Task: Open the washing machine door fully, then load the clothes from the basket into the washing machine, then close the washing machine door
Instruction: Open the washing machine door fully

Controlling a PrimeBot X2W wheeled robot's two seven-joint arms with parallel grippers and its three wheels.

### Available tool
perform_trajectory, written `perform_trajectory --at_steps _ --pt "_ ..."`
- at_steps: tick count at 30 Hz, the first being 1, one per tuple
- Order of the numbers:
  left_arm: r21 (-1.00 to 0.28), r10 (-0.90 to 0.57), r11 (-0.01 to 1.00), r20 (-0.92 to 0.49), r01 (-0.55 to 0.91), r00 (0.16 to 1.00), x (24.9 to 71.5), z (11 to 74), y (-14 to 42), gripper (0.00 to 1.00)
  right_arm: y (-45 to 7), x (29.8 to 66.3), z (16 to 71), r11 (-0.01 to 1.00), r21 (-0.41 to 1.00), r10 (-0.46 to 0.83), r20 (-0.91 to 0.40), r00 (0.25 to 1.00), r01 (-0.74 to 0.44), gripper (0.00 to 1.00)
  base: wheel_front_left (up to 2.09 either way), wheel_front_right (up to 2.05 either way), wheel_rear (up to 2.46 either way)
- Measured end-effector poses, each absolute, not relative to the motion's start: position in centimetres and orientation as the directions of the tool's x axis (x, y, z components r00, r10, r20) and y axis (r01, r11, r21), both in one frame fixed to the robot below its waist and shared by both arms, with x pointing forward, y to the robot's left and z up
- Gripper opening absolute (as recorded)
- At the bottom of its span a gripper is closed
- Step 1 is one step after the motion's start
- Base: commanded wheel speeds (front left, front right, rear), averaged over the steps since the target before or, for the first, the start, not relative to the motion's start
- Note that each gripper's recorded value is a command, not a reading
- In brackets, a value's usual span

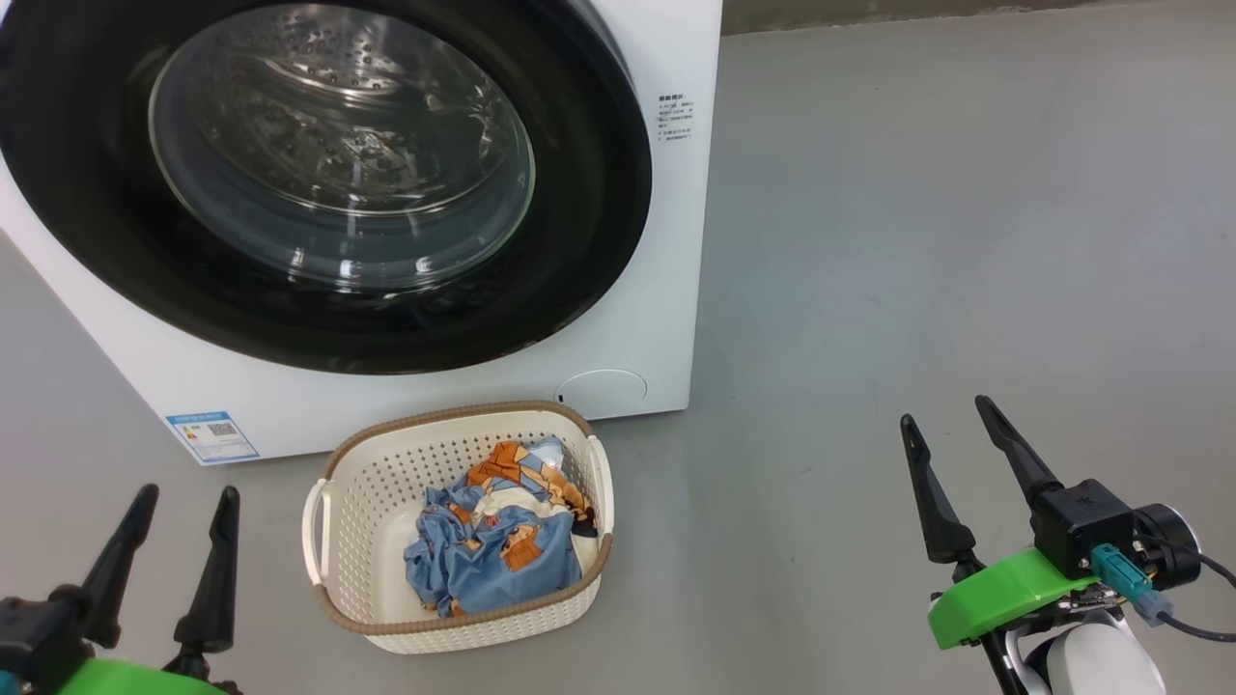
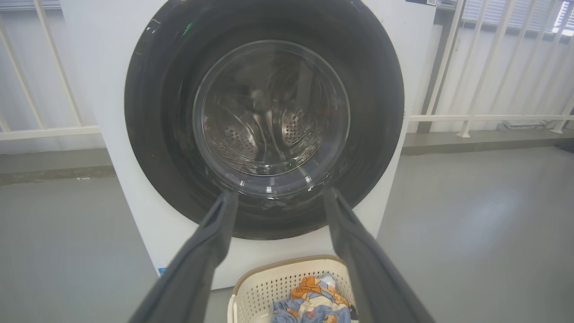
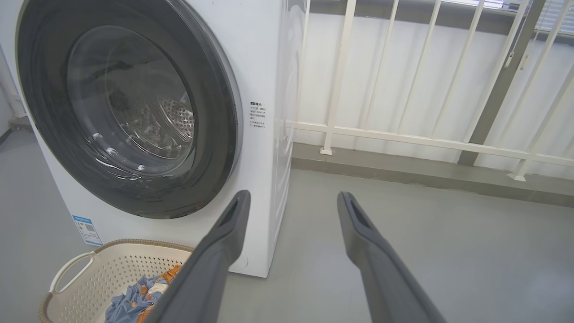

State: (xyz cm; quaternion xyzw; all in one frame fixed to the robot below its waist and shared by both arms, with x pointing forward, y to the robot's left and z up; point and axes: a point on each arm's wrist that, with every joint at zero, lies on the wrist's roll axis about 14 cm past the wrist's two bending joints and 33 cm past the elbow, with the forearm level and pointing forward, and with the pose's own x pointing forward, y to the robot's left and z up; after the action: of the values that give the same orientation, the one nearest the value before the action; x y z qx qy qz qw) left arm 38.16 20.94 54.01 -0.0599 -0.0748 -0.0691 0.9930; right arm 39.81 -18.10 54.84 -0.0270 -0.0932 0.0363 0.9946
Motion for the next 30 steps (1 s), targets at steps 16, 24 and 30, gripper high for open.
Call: perform_trajectory --at_steps 16,24,30 --pt "-0.111 -0.117 0.985 0.142 0.134 0.983 37.9 53.5 21.3 1.0 -17.8 40.1 54.4 0.995 -0.057 0.086 0.171 0.982 -0.077 1.0 0.0 0.0 0.0" --pt "-0.112 -0.103 0.987 0.128 0.117 0.986 37.7 53.0 21.8 1.0 -17.2 41.5 55.5 0.996 -0.012 0.094 0.206 0.974 -0.093 1.0 0.0 0.0 0.0" --pt "-0.126 -0.083 0.987 0.116 0.098 0.99 37.6 52.6 22.4 1.0 -17.7 43.7 59.1 0.982 0.159 0.049 0.311 0.949 -0.103 1.0 0.0 0.0 0.0"
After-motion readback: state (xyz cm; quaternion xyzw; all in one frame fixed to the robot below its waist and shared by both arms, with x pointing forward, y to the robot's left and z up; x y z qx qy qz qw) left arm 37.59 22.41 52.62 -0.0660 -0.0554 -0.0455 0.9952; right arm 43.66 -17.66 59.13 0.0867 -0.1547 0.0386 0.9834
